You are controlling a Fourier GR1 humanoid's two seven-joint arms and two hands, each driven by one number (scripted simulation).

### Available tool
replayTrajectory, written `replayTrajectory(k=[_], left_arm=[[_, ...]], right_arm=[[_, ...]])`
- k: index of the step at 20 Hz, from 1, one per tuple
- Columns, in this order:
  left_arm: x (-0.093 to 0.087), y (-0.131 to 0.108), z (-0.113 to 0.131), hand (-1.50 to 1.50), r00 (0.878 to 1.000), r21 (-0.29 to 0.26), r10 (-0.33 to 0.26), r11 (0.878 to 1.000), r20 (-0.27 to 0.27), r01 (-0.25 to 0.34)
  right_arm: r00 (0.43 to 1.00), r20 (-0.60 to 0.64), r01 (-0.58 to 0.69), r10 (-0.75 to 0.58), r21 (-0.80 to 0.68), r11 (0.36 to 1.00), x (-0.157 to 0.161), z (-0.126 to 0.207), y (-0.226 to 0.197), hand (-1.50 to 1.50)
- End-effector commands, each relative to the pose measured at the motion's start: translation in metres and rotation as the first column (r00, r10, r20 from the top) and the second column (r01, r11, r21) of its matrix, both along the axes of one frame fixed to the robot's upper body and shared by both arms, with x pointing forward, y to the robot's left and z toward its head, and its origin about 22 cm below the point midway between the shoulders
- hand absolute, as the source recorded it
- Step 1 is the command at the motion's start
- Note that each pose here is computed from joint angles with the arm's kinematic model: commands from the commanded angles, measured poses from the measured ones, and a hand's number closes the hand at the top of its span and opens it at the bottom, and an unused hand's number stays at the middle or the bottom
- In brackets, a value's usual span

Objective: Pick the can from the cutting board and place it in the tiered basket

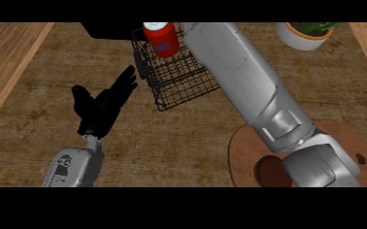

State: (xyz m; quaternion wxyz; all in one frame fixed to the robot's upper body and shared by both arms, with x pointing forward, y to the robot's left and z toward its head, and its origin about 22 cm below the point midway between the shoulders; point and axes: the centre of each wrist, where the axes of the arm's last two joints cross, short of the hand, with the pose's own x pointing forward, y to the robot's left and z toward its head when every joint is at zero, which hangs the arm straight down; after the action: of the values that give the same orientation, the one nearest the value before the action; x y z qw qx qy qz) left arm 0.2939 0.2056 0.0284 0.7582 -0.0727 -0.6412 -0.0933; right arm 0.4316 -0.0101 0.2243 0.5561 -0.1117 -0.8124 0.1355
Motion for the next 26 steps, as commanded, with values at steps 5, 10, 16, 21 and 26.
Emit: replayTrajectory(k=[5, 10, 16, 21, 26], left_arm=[[-0.008, 0.021, -0.013, 0.0, 0.998, 0.007, 0.061, 0.998, -0.03, -0.061], [-0.01, 0.025, -0.011, 0.0, 0.994, -0.011, 0.103, 0.995, -0.023, -0.103], [-0.014, 0.041, -0.012, 0.0, 0.995, 0.005, 0.095, 0.995, -0.011, -0.095], [-0.01, 0.021, -0.003, 0.0, 0.994, -0.011, 0.105, 0.994, -0.031, -0.106], [-0.017, 0.019, -0.001, 0.0, 0.997, 0.007, 0.075, 0.997, -0.013, -0.075]], right_arm=[[0.977, -0.1, 0.202, -0.188, 0.147, 0.968, 0.018, 0.0, -0.052, -1.5], [0.975, -0.126, 0.191, -0.182, 0.065, 0.979, 0.024, 0.005, -0.132, -1.5], [0.987, -0.153, 0.051, -0.055, -0.026, 0.998, 0.004, -0.002, -0.234, -1.5], [0.988, -0.15, 0.017, -0.025, -0.052, 0.998, -0.031, -0.004, -0.326, -1.5], [0.988, -0.149, 0.031, -0.036, -0.035, 0.999, -0.067, 0.013, -0.397, -1.5]])
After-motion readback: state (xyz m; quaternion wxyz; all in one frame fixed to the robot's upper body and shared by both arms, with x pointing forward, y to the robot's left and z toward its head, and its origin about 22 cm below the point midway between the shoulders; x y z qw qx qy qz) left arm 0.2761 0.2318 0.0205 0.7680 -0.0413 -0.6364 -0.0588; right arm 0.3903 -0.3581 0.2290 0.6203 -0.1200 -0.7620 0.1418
